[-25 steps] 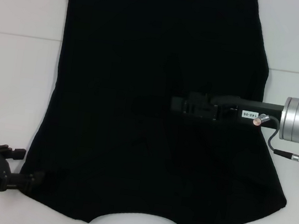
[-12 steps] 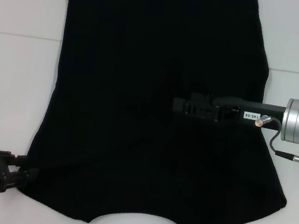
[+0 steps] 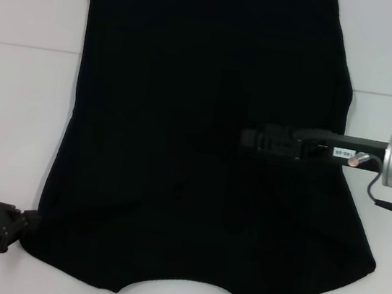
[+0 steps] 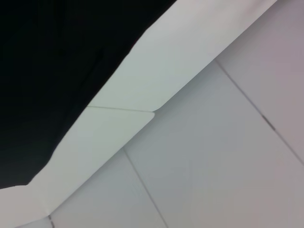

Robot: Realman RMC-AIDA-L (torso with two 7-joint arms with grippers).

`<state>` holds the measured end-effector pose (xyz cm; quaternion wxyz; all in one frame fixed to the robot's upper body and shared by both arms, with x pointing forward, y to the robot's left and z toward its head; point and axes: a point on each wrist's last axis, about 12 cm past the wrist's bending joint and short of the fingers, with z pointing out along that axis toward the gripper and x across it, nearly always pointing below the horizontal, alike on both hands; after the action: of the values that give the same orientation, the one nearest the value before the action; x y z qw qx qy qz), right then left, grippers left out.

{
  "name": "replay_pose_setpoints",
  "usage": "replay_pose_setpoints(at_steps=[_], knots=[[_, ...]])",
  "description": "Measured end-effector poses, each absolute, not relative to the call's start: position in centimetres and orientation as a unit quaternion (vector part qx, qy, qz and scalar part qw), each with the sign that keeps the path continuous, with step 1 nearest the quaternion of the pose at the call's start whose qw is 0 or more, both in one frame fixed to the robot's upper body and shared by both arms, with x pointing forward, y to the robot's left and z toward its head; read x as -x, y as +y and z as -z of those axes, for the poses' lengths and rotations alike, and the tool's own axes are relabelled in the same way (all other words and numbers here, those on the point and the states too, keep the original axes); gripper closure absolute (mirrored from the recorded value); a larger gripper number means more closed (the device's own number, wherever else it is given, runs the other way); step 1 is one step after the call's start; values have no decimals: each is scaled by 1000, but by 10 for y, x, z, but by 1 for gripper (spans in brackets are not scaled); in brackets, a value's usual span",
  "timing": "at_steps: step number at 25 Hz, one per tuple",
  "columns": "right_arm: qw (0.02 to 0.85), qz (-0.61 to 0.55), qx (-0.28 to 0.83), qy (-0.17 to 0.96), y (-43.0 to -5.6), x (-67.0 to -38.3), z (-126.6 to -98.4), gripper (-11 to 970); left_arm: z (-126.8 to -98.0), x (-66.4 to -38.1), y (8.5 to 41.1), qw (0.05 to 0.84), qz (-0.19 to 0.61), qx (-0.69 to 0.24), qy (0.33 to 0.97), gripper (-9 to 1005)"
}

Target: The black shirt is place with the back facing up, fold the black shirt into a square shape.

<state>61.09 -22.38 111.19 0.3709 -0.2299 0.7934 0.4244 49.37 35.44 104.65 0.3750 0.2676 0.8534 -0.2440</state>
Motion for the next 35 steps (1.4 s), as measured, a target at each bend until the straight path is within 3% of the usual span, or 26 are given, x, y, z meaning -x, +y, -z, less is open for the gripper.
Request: replay_pose_setpoints(at_steps=[7, 19, 35], knots=[[365, -415, 196, 810, -249, -610, -1112, 139, -1046, -492, 355, 373, 245, -267, 854, 993], [258, -332, 101, 902, -327, -601, -1106, 138, -1051, -489, 363, 380, 241, -254, 856, 991], [194, -319, 97, 923, -339, -575, -1087, 139, -1054, -494, 361, 383, 246, -254, 854, 989]])
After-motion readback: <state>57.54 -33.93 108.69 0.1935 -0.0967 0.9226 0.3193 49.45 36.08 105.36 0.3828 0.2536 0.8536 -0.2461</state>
